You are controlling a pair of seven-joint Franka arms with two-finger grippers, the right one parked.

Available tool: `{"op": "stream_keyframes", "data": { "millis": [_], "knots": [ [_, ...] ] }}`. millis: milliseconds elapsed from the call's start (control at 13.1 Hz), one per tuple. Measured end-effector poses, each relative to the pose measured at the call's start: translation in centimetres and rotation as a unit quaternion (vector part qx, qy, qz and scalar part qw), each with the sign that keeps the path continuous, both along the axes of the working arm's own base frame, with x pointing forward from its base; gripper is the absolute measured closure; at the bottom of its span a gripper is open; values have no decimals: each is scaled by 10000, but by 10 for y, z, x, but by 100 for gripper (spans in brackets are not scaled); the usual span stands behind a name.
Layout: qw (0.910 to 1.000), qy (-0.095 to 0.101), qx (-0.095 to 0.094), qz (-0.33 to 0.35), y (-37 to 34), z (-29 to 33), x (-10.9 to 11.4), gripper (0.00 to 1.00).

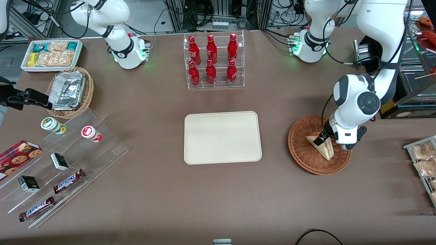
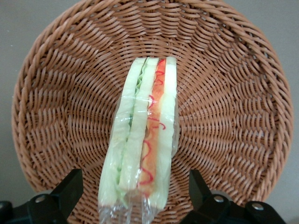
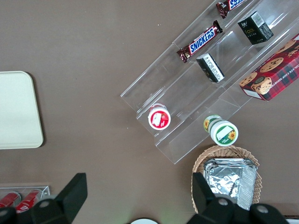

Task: Place sandwich from basket to tray
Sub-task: 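Lift the sandwich out of the basket with the left gripper, then carry the sandwich over the cream tray with the left gripper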

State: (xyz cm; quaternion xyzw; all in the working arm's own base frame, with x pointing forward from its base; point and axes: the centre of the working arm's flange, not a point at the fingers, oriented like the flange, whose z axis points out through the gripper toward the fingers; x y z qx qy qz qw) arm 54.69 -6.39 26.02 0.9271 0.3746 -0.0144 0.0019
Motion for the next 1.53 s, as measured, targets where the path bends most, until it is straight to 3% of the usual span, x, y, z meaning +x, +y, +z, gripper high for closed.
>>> {"op": "stream_keyframes", "data": {
  "millis": [153, 229, 458, 686, 1068, 1297, 1525],
  "knots": [
    [10000, 4, 0, 4, 0, -9, 1, 0],
    [10000, 20, 2, 6, 0, -12, 0, 7],
    [10000, 20, 2, -23, 1, -12, 1, 42],
    [10000, 39, 4, -61, 0, -5, 1, 65],
    [9988, 300, 20, -384, -33, 60, 12, 84],
    [9949, 303, 20, -965, -103, 106, 20, 84],
    [9857, 280, 17, -1660, -193, 103, 10, 84]
  ]
}}
